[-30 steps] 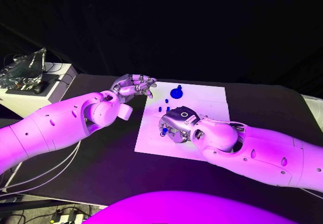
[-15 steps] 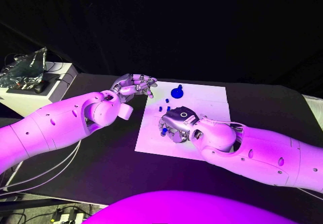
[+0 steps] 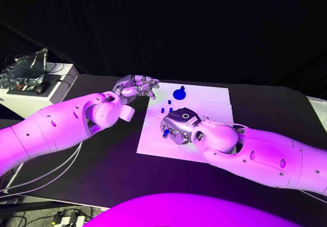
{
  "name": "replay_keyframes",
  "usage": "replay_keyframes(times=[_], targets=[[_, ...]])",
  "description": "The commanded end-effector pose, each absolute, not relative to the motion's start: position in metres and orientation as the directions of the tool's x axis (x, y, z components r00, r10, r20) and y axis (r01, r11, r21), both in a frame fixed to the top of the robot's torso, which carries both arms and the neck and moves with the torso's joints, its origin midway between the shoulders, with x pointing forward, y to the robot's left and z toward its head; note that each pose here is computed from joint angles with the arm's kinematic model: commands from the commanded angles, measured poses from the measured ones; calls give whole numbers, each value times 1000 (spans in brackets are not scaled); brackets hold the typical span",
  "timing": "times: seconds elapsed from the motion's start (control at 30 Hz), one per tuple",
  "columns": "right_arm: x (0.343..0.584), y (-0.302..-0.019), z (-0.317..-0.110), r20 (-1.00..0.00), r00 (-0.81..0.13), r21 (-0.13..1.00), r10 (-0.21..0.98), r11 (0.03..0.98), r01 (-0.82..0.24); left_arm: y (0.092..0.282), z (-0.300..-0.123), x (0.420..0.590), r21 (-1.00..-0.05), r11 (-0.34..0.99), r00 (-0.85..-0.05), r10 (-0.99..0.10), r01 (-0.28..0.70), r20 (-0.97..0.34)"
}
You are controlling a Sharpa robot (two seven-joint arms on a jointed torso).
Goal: Assemble the parts on the task board
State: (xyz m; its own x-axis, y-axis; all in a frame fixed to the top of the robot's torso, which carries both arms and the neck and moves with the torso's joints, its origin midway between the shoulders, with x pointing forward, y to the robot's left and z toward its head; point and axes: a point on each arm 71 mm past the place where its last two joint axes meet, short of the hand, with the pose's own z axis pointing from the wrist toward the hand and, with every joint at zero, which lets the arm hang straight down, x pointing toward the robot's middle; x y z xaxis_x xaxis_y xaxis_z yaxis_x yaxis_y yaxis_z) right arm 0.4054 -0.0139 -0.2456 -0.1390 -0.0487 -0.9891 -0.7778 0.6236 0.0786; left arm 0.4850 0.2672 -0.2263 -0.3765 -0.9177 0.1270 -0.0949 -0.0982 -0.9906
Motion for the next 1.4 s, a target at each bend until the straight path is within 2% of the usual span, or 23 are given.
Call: replay_keyframes(times=[0.03,0.6,1.4], targets=[[405,-14,-251,-987,-141,61,-81,618,-783,265,-225,485,-989,-109,-394,-909,-95,138],[404,-15,-255,-984,-152,64,-93,612,-789,265,-226,485,-989,-108,-395,-908,-98,138],[402,-15,-250,-990,-133,77,-45,616,-784,265,-226,485,-989,-106,-398,-907,-102,139]])
